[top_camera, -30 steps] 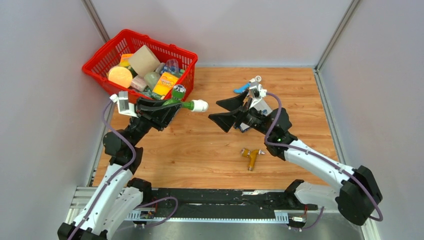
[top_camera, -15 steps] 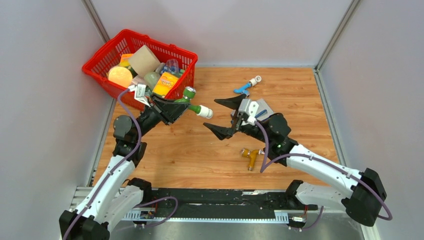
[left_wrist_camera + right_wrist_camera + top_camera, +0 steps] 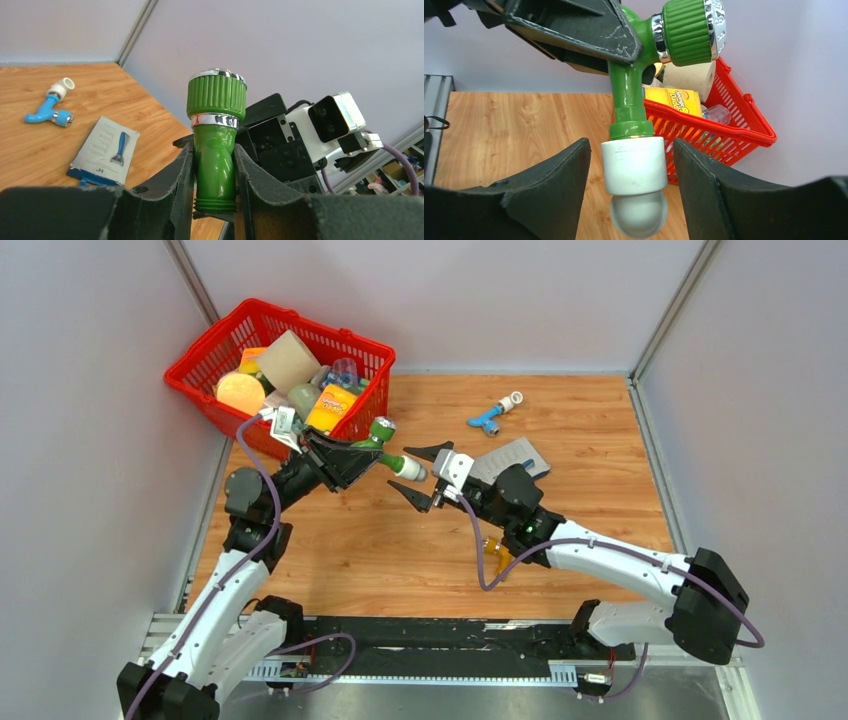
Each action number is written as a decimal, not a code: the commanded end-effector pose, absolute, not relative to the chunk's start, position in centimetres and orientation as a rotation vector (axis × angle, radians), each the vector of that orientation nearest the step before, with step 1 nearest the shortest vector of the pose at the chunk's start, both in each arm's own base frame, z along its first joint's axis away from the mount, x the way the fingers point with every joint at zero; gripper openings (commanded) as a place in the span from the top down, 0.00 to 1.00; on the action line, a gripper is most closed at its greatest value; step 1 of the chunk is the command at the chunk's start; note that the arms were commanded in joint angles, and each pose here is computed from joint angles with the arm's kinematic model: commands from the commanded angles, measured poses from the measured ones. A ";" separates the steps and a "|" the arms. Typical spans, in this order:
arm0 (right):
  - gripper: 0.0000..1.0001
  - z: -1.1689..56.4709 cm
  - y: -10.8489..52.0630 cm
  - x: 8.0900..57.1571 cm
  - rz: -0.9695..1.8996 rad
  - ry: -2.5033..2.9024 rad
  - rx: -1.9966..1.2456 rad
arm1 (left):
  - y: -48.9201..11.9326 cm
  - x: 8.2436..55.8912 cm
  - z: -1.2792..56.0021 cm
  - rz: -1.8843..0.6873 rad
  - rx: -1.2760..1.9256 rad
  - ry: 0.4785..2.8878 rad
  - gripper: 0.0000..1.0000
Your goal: Install the water faucets
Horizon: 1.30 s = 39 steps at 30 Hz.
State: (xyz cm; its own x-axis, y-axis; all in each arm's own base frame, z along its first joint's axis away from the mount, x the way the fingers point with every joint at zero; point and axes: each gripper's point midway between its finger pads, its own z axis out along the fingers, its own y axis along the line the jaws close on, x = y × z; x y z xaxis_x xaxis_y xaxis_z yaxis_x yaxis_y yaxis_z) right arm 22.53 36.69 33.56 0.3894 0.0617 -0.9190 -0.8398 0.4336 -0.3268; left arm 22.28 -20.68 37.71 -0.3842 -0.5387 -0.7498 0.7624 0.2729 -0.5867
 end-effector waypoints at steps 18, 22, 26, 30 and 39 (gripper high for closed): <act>1.00 37.7 35.1 18.8 1.361 0.994 -0.995 | -22.6 16.6 42.1 -1.410 0.817 1.119 1.00; 1.00 37.1 35.1 19.7 1.268 1.048 -0.987 | -22.4 16.8 42.5 -1.392 0.786 1.116 1.00; 1.00 37.2 33.7 20.6 1.129 1.038 -0.938 | -22.1 17.3 42.5 -1.360 0.729 1.151 0.94; 1.00 37.7 31.9 21.9 0.983 1.049 -0.874 | -21.3 19.1 42.0 -1.291 0.578 1.246 0.70; 1.00 36.7 26.0 28.1 0.658 1.246 -0.654 | -17.2 20.9 40.0 -0.981 0.346 1.391 0.39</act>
State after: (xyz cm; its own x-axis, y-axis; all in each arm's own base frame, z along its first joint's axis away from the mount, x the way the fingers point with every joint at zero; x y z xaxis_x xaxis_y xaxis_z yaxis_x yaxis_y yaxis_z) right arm 24.41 29.58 36.26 0.1856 0.1304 -0.9739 -0.8825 0.4581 -0.1069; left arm 20.45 -19.58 40.14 -0.2265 -0.4083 -0.8843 0.8112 0.4234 -0.4033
